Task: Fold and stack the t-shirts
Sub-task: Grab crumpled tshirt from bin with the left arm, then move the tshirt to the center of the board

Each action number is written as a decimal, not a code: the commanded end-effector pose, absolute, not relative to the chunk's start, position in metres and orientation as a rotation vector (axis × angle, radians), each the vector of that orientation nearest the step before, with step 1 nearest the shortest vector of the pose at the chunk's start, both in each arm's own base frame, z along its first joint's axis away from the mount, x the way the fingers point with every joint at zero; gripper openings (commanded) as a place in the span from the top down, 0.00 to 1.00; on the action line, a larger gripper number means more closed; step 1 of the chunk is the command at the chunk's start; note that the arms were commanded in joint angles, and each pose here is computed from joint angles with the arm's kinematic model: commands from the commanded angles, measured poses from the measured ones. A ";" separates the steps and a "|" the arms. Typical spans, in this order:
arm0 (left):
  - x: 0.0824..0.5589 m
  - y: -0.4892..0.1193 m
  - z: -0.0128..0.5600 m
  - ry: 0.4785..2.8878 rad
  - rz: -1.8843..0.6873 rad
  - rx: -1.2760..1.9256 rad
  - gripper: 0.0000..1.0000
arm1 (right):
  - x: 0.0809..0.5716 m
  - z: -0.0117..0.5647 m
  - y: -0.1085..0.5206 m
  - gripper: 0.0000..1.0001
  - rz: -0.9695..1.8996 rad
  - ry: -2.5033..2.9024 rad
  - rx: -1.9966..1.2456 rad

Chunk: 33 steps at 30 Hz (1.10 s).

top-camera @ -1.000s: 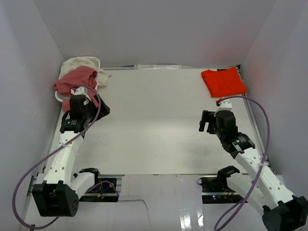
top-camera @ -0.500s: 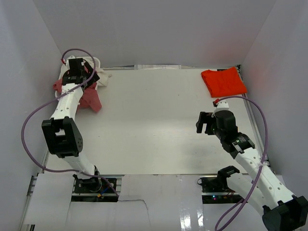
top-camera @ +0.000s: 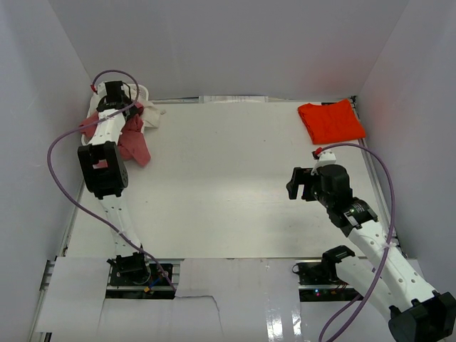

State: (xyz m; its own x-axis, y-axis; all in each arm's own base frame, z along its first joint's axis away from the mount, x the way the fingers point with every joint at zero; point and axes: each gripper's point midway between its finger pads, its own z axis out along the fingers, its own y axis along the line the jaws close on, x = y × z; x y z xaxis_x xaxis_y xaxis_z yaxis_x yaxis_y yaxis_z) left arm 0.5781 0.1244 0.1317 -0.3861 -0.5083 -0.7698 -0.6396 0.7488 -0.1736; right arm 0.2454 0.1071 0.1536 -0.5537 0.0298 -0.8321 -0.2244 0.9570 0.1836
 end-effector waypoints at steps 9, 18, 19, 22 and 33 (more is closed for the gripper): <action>0.615 0.126 0.206 1.908 -0.129 -0.788 1.00 | 0.252 0.155 0.111 0.10 0.331 2.111 -0.159; 0.559 0.094 0.355 1.697 -0.190 -0.720 1.00 | 0.255 0.138 0.114 0.10 0.324 2.177 -0.178; 0.550 0.087 0.361 1.697 -0.222 -0.711 1.00 | 0.255 0.137 0.115 0.10 0.324 2.182 -0.179; 0.508 0.047 0.392 1.693 -0.414 -0.623 1.00 | 0.255 0.137 0.114 0.10 0.323 2.182 -0.179; 0.338 -0.121 0.422 1.761 -1.507 -0.038 1.00 | 0.255 0.148 0.120 0.10 0.365 2.171 -0.181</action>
State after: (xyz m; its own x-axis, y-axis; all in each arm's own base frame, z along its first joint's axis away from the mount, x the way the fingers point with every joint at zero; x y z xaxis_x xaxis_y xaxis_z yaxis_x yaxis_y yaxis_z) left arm 0.3677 -0.0857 0.4223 -0.4527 -0.6341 -0.6269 0.3513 0.5193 -0.7790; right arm 0.2487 0.1128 0.1293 -0.6229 -0.0099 -0.7822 -0.2336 0.9566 0.1740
